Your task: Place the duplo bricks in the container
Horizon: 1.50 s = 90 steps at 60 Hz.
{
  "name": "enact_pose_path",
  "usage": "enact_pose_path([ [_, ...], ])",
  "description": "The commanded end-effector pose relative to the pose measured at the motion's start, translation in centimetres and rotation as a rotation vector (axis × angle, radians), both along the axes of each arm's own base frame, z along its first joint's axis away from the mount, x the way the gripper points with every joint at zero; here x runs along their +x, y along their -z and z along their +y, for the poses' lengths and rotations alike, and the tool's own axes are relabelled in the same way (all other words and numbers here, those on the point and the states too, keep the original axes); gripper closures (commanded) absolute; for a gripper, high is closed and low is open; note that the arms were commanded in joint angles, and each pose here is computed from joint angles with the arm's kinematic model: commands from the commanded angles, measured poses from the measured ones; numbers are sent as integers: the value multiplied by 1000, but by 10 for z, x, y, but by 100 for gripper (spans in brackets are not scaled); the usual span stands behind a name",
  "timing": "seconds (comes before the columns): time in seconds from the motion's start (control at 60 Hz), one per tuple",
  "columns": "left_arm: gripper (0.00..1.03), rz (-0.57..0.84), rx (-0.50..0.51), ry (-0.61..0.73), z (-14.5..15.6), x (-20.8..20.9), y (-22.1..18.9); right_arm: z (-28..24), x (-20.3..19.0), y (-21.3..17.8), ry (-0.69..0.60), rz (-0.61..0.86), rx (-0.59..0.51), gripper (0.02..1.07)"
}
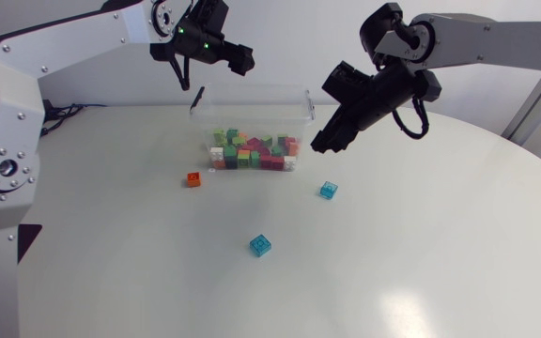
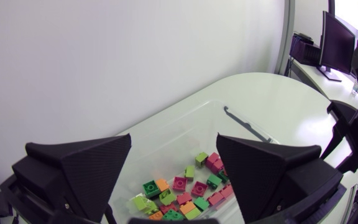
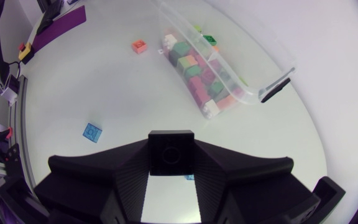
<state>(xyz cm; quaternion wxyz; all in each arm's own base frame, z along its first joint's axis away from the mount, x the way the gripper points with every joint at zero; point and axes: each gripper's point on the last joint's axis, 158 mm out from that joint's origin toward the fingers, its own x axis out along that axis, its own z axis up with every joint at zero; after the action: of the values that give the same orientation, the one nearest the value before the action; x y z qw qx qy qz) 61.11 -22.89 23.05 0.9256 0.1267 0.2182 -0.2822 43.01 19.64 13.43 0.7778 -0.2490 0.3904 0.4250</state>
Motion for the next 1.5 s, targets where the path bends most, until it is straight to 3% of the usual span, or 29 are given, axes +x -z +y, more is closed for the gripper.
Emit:
enact_pose_path([
  [0.0, 4, -33, 2, -44, 22, -8, -26, 4, 13, -37, 26, -72, 55, 88],
  [0.183, 4, -8, 54, -93, 72, -20, -26, 17, 32, -71, 51, -131, 117, 88],
  [0.517, 4, 81, 196, -128, 149, -54, 17, 54, 69, -104, 78, -189, 205, 88],
  [1.033, 4, 219, 286, -91, 194, -83, 94, 93, 106, -111, 102, -215, 274, 88],
  [1.483, 4, 248, 285, -64, 196, -95, 118, 118, 136, -102, 122, -260, 282, 87],
])
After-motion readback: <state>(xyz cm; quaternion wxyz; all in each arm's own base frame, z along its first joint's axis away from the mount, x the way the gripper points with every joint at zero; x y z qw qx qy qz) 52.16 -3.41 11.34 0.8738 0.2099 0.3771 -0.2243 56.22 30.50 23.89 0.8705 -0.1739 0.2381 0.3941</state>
